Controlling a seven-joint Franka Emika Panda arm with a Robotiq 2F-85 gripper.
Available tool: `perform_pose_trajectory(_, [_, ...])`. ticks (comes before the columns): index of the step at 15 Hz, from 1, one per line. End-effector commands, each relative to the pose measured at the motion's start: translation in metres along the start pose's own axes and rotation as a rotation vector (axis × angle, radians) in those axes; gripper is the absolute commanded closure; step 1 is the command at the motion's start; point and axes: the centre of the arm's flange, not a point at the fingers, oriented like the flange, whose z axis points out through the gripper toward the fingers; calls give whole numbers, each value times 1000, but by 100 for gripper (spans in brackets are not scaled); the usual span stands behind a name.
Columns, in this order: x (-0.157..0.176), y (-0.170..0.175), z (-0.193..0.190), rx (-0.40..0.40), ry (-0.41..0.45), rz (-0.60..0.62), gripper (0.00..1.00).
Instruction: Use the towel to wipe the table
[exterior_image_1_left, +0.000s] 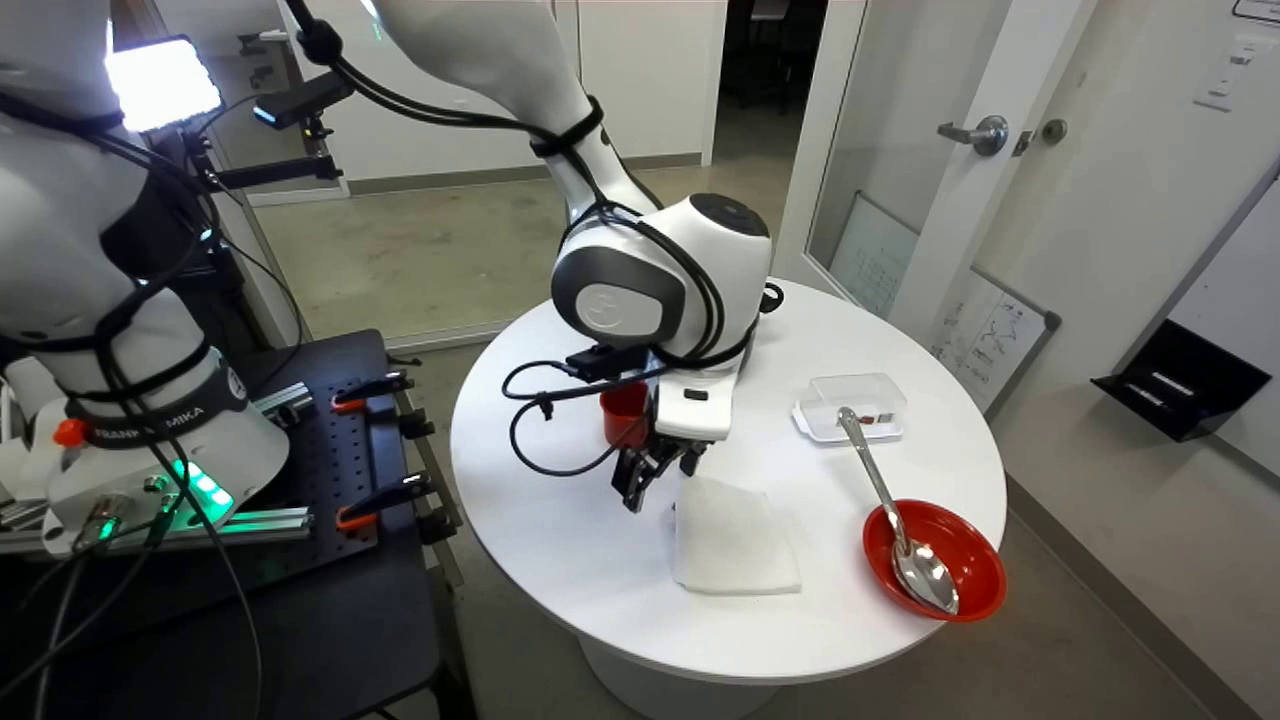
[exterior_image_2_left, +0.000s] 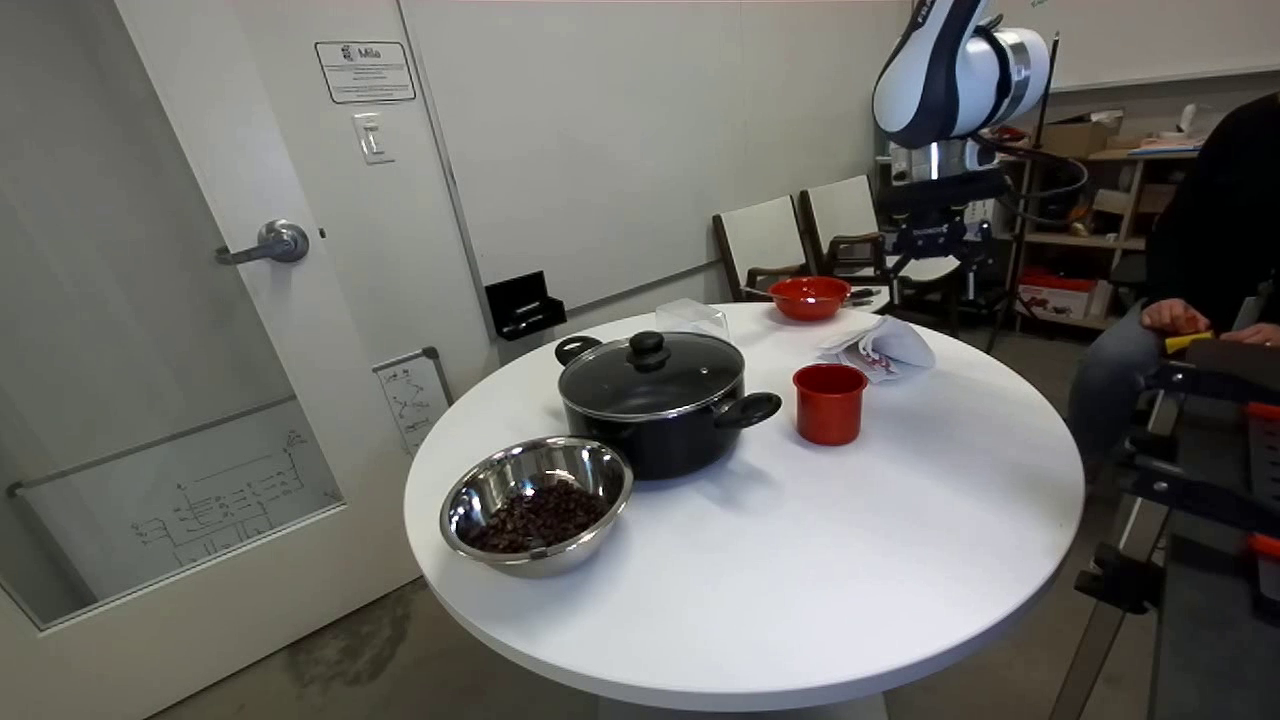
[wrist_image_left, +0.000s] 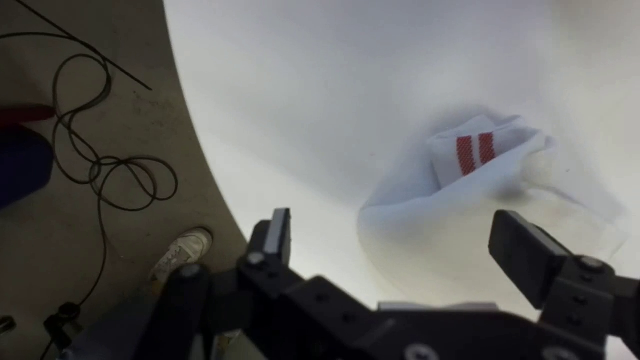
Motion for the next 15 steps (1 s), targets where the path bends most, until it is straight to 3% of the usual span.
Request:
perform_pose_trajectory(1, [-28,-26,-9,94,-3,-33,0])
perform_pose_trajectory(6, [-14,-55,3,147,70,53,0])
perform_pose_trajectory(11, [26,-57,26,92,78,145,0])
perform_pose_trajectory(15, [29,-63,42,64,76,156,0])
